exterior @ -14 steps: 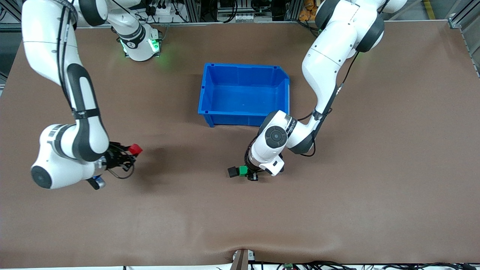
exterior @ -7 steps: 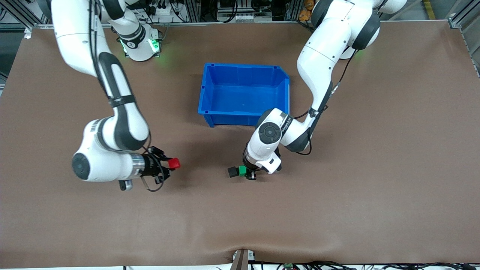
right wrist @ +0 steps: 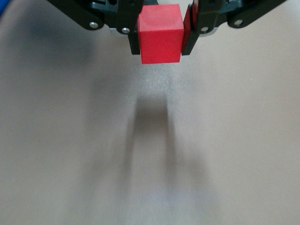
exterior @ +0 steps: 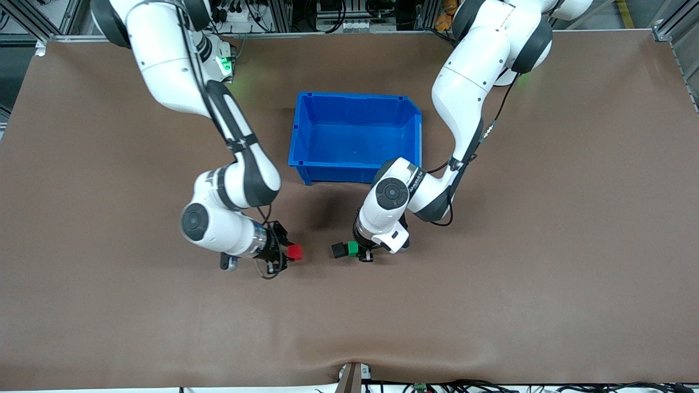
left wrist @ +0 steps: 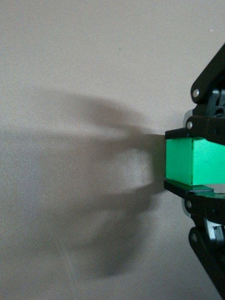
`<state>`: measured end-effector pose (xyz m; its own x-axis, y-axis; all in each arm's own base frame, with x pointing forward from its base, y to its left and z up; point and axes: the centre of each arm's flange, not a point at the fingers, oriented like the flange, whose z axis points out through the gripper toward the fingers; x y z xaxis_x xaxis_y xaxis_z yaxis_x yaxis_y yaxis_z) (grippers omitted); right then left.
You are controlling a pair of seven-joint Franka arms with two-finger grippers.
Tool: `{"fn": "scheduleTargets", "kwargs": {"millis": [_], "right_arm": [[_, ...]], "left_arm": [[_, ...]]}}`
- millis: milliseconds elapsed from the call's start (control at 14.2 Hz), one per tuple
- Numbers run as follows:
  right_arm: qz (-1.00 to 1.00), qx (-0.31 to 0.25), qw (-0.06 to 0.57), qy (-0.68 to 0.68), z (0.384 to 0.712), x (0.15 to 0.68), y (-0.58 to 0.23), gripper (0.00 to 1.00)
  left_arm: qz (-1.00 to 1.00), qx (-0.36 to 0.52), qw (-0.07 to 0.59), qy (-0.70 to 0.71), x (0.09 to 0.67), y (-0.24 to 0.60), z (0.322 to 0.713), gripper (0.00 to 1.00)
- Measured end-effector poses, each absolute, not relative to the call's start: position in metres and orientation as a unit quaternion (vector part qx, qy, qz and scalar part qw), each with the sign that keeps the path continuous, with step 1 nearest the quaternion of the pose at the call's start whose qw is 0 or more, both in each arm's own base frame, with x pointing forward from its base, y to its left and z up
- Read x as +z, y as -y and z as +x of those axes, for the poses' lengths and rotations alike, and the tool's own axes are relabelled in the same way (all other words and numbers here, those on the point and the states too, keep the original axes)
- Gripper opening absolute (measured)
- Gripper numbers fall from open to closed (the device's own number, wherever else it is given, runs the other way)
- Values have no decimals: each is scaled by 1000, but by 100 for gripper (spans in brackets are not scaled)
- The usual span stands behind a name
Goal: Attach green and red cubes to black cube
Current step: 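Carry the red cube with the right gripper against the black cube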
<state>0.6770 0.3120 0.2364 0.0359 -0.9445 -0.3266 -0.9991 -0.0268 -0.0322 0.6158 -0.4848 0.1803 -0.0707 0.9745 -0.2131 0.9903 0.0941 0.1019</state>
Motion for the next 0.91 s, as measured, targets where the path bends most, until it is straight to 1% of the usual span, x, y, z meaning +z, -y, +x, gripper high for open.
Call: {"fn": "scheduleTargets", "kwargs": {"millis": [211, 352, 774, 915], "right_arm": [[-687, 81, 150, -706, 667, 207, -346, 40], [-674, 75, 164, -716, 662, 195, -367, 40], [-666, 81, 167, -722, 656, 196, -389, 40], [-671, 83, 157, -720, 652, 190, -390, 42]], "left_arm": [[669, -35, 114, -734, 180, 485, 616, 39], [665, -36, 114, -738, 180, 485, 616, 39], [662, -36, 114, -740, 180, 485, 616, 39], [662, -36, 114, -740, 180, 485, 616, 39]]}}
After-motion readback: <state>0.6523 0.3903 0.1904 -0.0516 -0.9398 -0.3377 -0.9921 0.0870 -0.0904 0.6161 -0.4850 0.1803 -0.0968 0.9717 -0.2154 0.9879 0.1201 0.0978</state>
